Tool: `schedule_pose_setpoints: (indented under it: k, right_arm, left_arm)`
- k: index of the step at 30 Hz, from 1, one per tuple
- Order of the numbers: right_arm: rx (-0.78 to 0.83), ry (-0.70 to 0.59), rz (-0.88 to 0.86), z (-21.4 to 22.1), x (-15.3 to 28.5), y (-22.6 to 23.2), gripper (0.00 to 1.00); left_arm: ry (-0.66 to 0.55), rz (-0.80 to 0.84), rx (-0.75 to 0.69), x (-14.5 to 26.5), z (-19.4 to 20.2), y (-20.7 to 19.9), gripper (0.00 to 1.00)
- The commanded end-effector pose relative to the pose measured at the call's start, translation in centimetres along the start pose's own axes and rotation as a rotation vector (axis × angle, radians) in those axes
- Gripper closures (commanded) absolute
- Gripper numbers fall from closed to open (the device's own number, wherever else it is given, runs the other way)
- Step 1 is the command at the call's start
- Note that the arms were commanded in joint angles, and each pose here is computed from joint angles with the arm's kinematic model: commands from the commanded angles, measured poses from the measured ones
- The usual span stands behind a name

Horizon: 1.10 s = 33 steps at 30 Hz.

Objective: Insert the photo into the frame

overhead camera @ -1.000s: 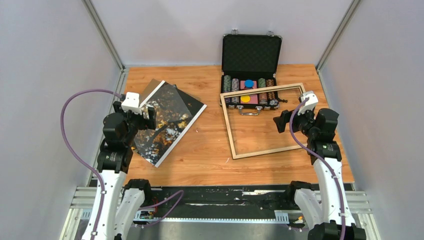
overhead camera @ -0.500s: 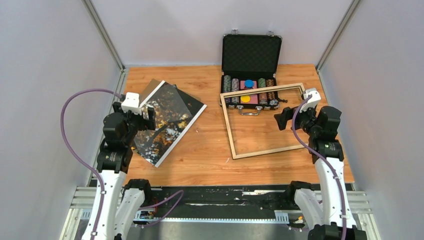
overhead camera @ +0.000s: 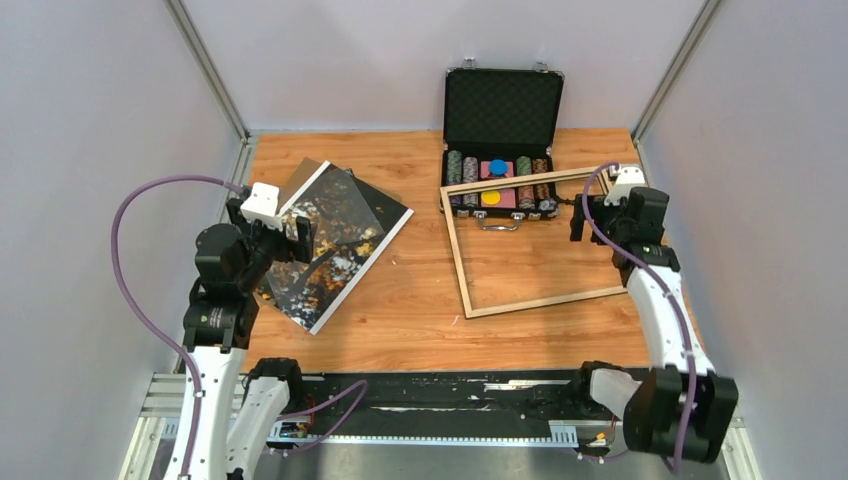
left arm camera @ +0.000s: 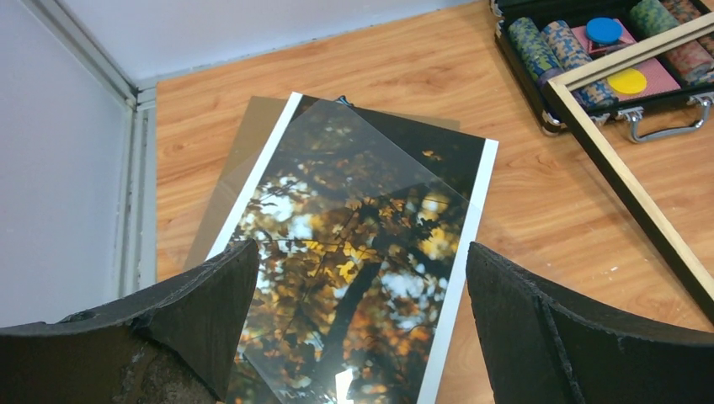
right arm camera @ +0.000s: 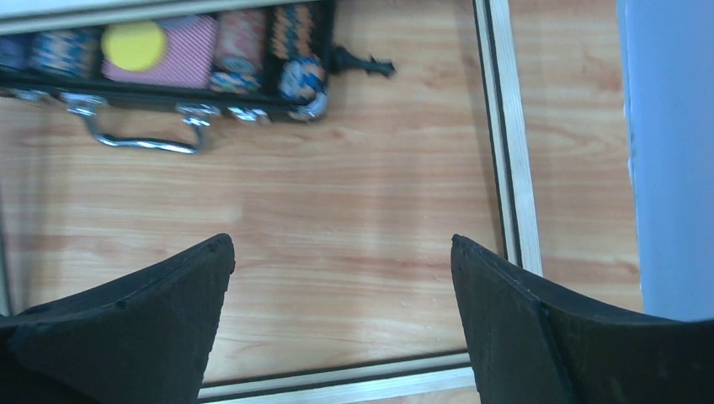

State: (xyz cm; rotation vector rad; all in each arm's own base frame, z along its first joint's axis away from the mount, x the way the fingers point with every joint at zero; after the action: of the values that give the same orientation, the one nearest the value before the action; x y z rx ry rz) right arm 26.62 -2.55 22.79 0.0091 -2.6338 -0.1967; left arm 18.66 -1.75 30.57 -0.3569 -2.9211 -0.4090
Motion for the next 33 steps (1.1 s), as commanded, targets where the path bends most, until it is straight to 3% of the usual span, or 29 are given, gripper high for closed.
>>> schedule_pose_setpoints:
  k: [1, 9, 19, 30, 33]
  right_arm:
    - [-0.031, 0.023, 0.142, -1.0, -2.6, -3.2, 0.03]
    - [-0.031, 0.108, 0.219, -2.6, -7.6, -7.9, 0.11]
    - [-0.024, 0.226, 0.263, -0.7, -11.5, -13.1, 0.20]
    - [-0.044, 0.322, 0.197, 2.3, -14.5, -14.4, 0.32]
    - [-0.040, 0.329, 0.168, 2.5, -15.2, -14.4, 0.42]
  left_arm:
    - [-0.025, 0.034, -0.010, 0.2, -0.5, -0.2, 0.00]
    - [-0.024, 0.038, -0.019, 0.1, 0.0, -0.3, 0.00]
    - [-0.004, 0.040, -0.025, -0.4, 0.6, -0.3, 0.00]
    - [0.007, 0.042, -0.026, -0.7, 0.9, -0.3, 0.00]
    - [0.009, 0.042, -0.024, -0.7, 1.0, -0.3, 0.00]
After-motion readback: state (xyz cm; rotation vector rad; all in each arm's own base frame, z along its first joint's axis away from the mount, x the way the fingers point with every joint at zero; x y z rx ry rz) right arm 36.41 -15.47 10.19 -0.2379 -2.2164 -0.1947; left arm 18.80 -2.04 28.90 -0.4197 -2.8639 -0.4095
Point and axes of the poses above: each gripper's point midway between its finger pads, its own x axis back along the fingers, its own y axis along the line the jaws close on, z = x × y, the point moved 8 cm from there along x, back along the fingers, and after that the axes turned 10 degrees about -x, right-handed, at the moved point
